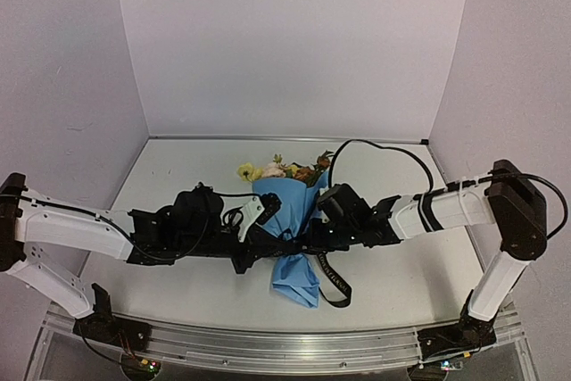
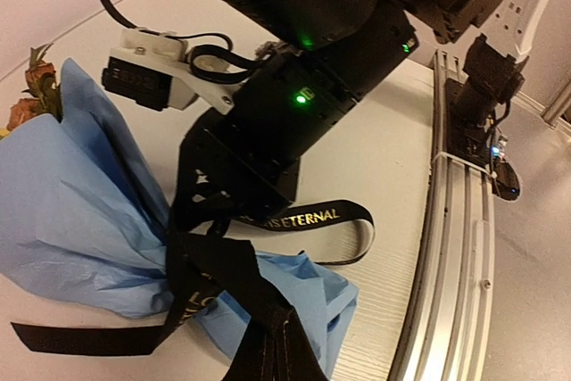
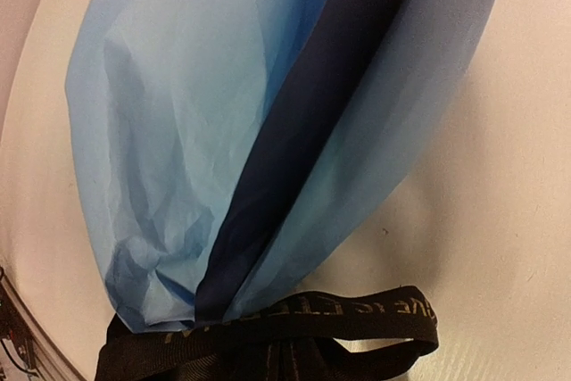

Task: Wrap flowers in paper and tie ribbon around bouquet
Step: Cross the half-tied ribbon over the folded bouquet.

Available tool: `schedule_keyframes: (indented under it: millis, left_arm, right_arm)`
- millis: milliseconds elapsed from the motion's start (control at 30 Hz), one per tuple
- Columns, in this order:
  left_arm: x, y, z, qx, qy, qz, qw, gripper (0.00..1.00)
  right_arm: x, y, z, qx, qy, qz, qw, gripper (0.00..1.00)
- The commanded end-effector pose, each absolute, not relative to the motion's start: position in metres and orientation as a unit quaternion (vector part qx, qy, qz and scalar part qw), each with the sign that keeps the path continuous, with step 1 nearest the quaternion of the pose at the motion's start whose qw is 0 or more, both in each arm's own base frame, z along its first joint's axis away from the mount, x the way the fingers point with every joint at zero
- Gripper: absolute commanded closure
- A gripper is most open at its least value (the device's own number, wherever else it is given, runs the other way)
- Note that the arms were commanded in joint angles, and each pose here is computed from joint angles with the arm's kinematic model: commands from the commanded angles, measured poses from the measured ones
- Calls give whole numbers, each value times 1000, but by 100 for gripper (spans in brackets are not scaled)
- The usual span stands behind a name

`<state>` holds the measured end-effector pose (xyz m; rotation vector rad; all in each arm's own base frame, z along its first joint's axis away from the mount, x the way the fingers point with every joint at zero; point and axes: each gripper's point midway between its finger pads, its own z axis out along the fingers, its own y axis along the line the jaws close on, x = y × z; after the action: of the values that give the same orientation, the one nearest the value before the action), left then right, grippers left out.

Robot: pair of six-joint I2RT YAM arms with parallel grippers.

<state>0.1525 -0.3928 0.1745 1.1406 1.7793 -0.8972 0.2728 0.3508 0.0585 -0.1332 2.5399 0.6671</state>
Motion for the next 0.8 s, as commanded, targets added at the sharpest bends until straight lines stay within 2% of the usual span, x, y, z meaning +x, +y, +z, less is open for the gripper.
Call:
schedule_keyframes:
  millis: [0,333,600,767]
  left_arm:
    - [122,-405,181,490,678,-399,376,100]
    - [101,-437,140,545,679,-378,314,96]
    - [114,-434,158,520,682,-370,358,58]
    - [122,-423,178,490,681,-375,394,48]
  right_arm:
    - [287,352,68,-33,917,256,304,100]
    - [288,360,71,-43,901,287,323,100]
    - [286,364,75,-60,890,306,333,100]
    - [285,365,74,-63,889,308,334,100]
